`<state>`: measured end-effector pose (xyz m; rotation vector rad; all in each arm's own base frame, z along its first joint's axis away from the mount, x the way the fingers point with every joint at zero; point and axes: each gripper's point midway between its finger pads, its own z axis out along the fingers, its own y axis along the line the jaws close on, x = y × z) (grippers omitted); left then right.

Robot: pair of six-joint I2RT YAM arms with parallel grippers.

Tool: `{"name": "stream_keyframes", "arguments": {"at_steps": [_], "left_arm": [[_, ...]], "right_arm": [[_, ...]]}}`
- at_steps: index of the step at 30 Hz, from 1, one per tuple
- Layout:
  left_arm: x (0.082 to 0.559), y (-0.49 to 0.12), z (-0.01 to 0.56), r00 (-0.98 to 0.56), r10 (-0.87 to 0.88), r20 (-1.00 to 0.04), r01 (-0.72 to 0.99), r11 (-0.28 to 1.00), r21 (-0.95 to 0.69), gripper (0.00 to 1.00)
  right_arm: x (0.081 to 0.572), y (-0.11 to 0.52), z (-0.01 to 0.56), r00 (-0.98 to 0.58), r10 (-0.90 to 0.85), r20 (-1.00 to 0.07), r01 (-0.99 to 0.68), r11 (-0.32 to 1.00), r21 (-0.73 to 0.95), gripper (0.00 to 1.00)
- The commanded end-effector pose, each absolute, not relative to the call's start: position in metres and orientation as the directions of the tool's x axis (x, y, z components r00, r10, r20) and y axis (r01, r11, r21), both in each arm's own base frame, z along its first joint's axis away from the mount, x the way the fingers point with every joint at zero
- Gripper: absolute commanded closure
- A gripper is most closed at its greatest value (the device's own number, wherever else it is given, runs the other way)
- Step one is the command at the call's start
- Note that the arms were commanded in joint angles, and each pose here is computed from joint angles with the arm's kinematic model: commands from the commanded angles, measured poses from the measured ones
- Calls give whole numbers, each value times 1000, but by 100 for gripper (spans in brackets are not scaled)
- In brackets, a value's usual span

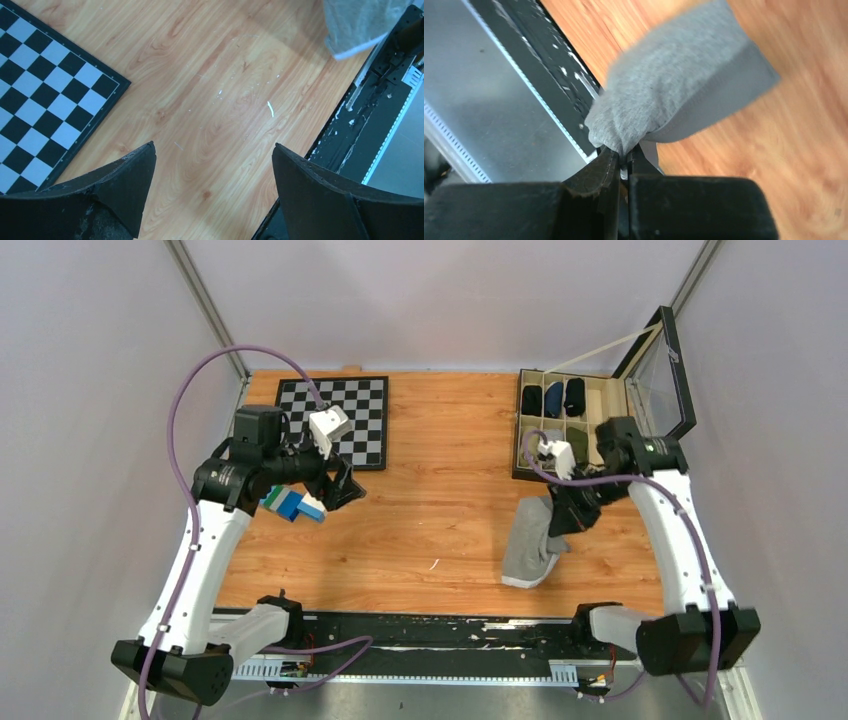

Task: Roll the underwear
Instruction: Place the underwear at the center of the board.

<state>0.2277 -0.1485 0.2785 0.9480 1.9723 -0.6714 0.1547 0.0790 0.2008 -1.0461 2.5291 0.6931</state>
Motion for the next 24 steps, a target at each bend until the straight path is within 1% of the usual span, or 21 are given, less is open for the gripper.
{"name": "stream_keyframes", "arguments": {"at_steps": [1, 4, 7, 10, 12, 13, 14, 16, 17, 18, 19, 20, 21, 22, 24], "left_arm": [[233, -148, 293, -305, 399, -865, 838, 545, -44, 9], [242, -147, 293, -289, 439, -851, 832, 555, 4, 9], [253, -141, 285, -286, 514, -808, 823, 564, 67, 9], [251, -138, 275, -259, 610, -748, 847, 516, 127, 9], [249, -140, 270, -230, 655, -720, 866, 476, 156, 9], [248, -143, 268, -211, 672, -710, 877, 451, 166, 9], [247, -148, 265, -190, 686, -702, 889, 424, 174, 9], [241, -165, 258, -129, 721, -680, 921, 342, 188, 11], [238, -175, 253, -96, 740, -665, 937, 292, 190, 11], [234, -186, 249, -59, 754, -654, 951, 242, 193, 12], [229, -197, 245, -19, 764, -645, 962, 191, 197, 13], [221, -212, 242, 50, 773, -633, 972, 109, 210, 13], [218, -220, 238, 97, 775, -624, 974, 57, 221, 13], [209, -233, 235, 165, 771, -616, 972, -20, 234, 13], [200, -253, 226, 275, 757, -593, 952, -130, 276, 14]], "right_arm": [[194, 130, 229, -654, -525, -545, -755, 501, 423, 100], [216, 155, 220, -671, -540, -508, -741, 466, 483, 100], [220, 185, 200, -674, -574, -465, -726, 396, 563, 100], [223, 213, 188, -684, -561, -466, -700, 329, 633, 100], [234, 234, 191, -687, -533, -494, -701, 306, 645, 100], [243, 242, 191, -698, -512, -501, -696, 320, 643, 100], [254, 247, 185, -717, -489, -498, -686, 367, 628, 100], [279, 240, 155, -757, -465, -458, -653, 535, 537, 100], [290, 228, 133, -776, -466, -424, -628, 626, 461, 100], [291, 219, 114, -799, -466, -381, -599, 677, 427, 100], [286, 213, 97, -818, -473, -329, -575, 700, 424, 98], [273, 209, 78, -836, -483, -260, -547, 706, 449, 89], [263, 209, 70, -839, -490, -237, -541, 695, 474, 83], [258, 209, 69, -830, -502, -242, -551, 673, 493, 72], [255, 206, 83, -806, -528, -269, -585, 641, 497, 63]]}}
